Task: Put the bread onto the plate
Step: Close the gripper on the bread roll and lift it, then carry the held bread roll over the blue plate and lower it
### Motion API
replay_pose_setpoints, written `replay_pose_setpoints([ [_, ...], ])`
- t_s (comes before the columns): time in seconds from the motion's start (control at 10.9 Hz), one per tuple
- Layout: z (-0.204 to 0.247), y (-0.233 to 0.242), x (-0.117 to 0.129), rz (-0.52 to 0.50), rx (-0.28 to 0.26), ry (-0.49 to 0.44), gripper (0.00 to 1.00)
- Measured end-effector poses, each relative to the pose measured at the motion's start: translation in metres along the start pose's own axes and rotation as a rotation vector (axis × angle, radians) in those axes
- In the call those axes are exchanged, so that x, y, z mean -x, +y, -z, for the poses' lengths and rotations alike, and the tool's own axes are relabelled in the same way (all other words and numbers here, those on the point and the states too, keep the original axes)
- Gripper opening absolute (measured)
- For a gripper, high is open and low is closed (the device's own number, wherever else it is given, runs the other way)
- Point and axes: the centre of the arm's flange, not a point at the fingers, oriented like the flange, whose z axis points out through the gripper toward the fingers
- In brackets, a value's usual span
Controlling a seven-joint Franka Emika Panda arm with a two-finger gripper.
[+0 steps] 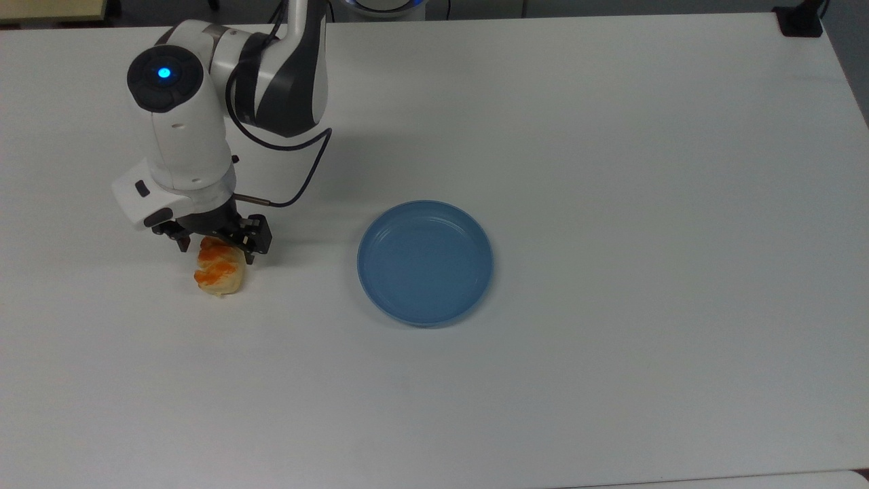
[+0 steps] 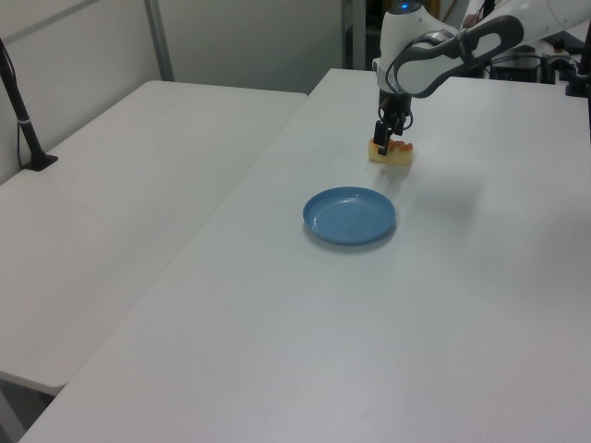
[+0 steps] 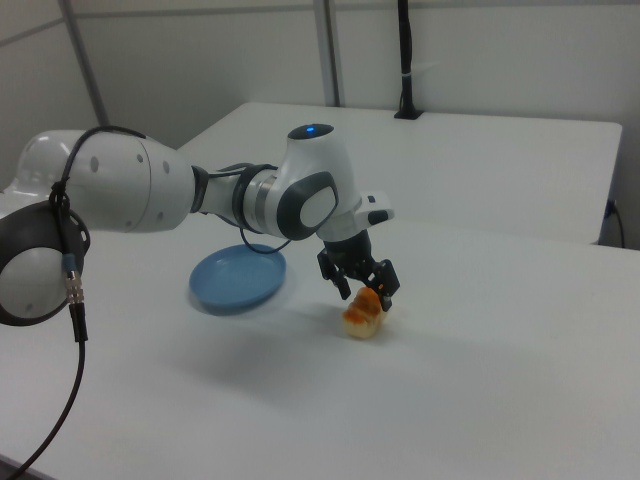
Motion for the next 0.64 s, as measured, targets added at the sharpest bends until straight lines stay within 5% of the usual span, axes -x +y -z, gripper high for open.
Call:
replay_pose_setpoints([
  [0.18, -0.011, -0.002, 0.000, 0.003, 0.000, -0.002, 0.87],
  [0.37, -0.016, -0.003, 0.001, 0.005, 0.000, -0.009, 0.55],
  [0.64, -0.006, -0.025, -0.005, 0.030, -0.011, 0.011, 0.39],
])
